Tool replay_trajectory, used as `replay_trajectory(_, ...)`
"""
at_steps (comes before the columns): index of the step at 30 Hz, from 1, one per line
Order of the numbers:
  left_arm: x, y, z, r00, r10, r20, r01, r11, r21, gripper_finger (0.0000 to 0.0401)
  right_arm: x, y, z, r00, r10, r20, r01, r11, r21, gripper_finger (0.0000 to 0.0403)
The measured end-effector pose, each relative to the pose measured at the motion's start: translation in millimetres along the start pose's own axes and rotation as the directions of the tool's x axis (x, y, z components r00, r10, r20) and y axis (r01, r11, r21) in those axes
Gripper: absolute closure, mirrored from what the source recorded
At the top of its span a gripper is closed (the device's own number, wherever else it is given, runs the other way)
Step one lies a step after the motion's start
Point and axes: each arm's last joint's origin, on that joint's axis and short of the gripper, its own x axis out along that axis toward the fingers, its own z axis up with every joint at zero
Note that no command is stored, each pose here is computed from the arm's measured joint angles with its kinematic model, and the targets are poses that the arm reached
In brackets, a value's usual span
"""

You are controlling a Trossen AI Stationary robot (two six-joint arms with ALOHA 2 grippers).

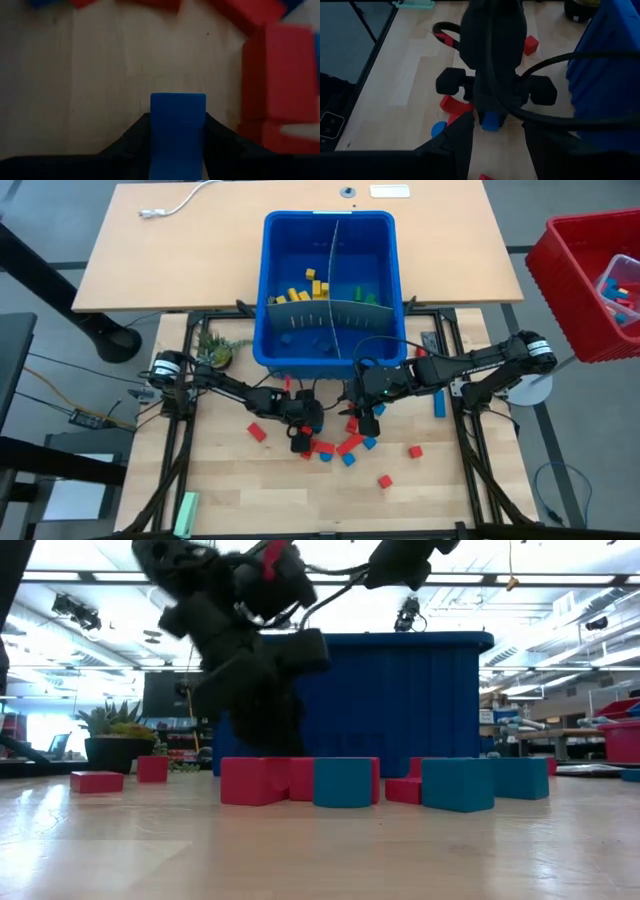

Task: Sort blocks
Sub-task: Put the blue block with the other blue blocks into the blue bin

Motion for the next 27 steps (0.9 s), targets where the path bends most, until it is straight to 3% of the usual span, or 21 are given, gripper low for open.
replay_trajectory(4, -26.9, 0.0, 28.8, 1.000, 0.017, -0.024, -0.017, 1.000, -0.019, 0.0263, 0.0, 0.1, -0.8, 1.000, 0.001, -0.009, -0.001, 1.000, -0.001, 0.0241)
replay_trajectory(8, -62.7, 3.7, 48.1, 0.989, 0.134, -0.070, -0.132, 0.991, 0.024, 0.0263, 0.0, -0.1, -3.0, 1.000, -0.001, -0.032, 0.001, 1.000, -0.003, 0.0241)
replay_trajectory(15, -149.1, 26.5, 79.1, 0.959, 0.284, 0.011, -0.283, 0.959, -0.028, 0.0263, 0.1, -0.3, -3.2, 0.999, -0.007, -0.033, 0.007, 1.000, -0.003, 0.0241)
replay_trajectory(21, -205.4, 66.9, 88.6, 0.890, 0.444, 0.106, -0.429, 0.893, -0.133, 0.0263, 0.1, -0.4, -3.3, 0.999, -0.009, -0.033, 0.008, 1.000, -0.004, 0.0241)
replay_trajectory(27, -218.9, 115.0, 86.5, 0.833, 0.546, 0.090, -0.512, 0.822, -0.249, 0.0263, 0.1, -0.3, -2.4, 1.000, -0.008, -0.024, 0.008, 1.000, -0.003, 0.0241)
